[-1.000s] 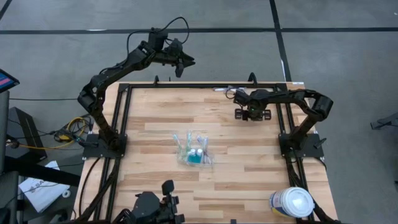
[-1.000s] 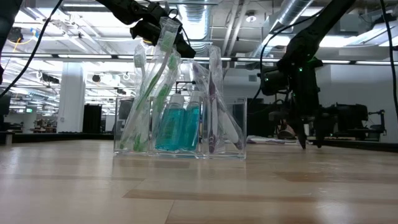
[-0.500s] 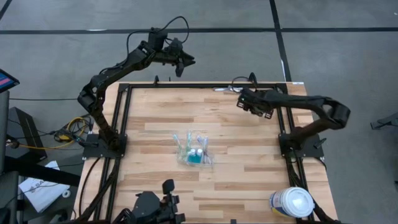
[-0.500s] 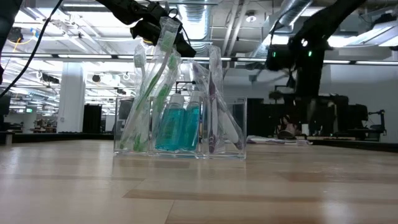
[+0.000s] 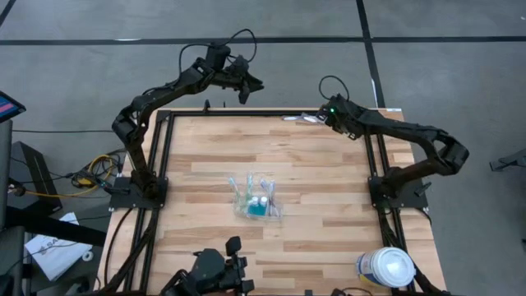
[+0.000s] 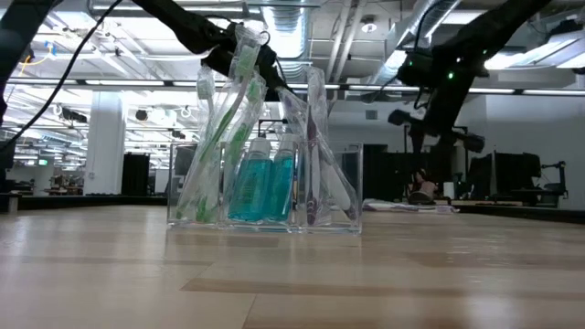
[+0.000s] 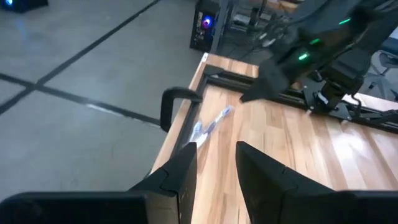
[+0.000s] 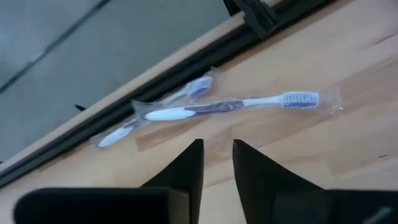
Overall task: Pick & Place toothbrushing station
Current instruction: Put the purple toothbrush into the transparent organizer
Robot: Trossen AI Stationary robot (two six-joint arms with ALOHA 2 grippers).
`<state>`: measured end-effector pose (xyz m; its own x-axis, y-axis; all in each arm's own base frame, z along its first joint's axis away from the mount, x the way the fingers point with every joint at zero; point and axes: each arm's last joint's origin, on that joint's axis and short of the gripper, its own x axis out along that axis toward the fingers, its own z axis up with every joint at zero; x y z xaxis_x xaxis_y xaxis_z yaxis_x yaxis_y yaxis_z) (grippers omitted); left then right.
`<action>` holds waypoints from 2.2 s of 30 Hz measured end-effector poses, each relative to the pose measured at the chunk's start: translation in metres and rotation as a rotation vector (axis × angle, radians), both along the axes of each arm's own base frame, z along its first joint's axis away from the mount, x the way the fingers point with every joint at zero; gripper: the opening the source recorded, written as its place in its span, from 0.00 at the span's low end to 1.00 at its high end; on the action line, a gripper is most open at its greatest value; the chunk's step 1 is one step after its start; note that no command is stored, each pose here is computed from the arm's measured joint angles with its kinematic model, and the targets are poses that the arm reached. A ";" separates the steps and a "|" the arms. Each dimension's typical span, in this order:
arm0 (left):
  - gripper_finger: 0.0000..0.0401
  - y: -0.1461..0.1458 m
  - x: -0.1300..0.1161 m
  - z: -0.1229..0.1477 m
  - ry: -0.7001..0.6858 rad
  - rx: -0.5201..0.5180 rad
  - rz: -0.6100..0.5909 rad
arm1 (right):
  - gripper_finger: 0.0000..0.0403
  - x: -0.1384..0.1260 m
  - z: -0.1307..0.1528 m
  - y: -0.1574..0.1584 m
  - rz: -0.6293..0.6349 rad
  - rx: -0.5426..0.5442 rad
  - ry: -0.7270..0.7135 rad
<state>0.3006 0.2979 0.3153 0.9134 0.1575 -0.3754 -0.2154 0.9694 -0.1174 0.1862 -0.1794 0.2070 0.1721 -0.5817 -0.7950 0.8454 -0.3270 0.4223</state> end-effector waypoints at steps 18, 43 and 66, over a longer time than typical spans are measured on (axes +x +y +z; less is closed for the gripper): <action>0.26 0.005 0.001 0.002 -0.026 0.037 0.027 | 0.00 0.035 -0.017 -0.094 0.143 0.174 0.155; 0.26 0.015 -0.011 0.001 -0.019 0.041 0.063 | 0.00 0.064 -0.033 -0.132 0.316 0.326 0.236; 0.26 0.018 -0.011 -0.016 0.014 0.006 0.061 | 0.00 0.096 -0.069 -0.104 0.527 0.503 0.317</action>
